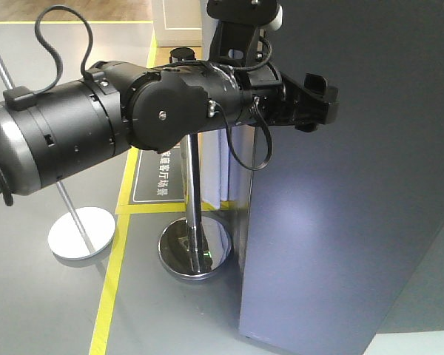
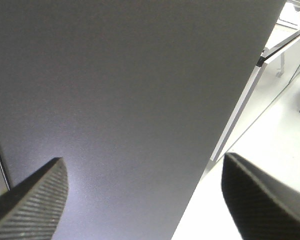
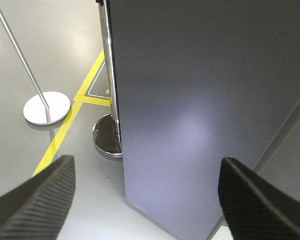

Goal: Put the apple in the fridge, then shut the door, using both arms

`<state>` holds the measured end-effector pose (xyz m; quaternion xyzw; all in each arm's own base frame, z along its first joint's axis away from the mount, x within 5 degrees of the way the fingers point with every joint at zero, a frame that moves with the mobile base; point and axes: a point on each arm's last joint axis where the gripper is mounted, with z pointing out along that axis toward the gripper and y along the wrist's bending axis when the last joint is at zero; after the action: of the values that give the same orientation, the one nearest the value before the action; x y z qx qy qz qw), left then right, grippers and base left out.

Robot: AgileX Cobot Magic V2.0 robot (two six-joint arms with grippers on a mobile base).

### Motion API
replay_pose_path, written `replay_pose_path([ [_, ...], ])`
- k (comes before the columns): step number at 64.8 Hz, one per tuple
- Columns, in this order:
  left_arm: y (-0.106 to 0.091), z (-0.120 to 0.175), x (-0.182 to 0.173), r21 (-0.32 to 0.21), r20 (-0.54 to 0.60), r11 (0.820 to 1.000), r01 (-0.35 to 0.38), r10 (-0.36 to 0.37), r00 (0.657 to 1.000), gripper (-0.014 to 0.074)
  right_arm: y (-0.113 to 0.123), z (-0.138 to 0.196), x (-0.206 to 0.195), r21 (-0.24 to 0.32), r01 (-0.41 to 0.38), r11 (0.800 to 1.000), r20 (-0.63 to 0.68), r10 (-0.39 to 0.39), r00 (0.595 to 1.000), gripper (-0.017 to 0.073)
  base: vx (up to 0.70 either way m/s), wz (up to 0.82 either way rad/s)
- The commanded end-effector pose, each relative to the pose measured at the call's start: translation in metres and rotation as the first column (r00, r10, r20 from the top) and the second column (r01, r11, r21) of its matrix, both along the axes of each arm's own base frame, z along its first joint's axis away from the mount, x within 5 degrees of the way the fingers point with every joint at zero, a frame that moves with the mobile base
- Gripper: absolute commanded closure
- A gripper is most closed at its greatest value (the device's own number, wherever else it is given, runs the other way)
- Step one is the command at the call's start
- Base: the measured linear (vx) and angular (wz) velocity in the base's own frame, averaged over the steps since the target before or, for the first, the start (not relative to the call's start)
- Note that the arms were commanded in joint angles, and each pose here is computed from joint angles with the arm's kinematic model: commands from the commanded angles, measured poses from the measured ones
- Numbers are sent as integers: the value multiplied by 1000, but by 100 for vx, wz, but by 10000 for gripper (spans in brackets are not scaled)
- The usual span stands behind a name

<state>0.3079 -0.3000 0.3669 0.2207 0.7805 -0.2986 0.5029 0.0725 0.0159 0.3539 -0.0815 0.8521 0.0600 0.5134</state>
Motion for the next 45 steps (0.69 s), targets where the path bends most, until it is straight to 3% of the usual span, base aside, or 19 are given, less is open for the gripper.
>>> replay_pose_path([
  [1, 7, 40, -11, -114, 96, 993, -1, 12, 995, 3, 0, 13, 3, 9, 8, 1000, 87, -9, 996, -1, 0, 0],
  [45, 7, 40, -11, -114, 96, 993, -1, 12, 995, 3, 0, 14, 3, 13, 10, 1000, 110, -11, 994, -1, 0, 0],
])
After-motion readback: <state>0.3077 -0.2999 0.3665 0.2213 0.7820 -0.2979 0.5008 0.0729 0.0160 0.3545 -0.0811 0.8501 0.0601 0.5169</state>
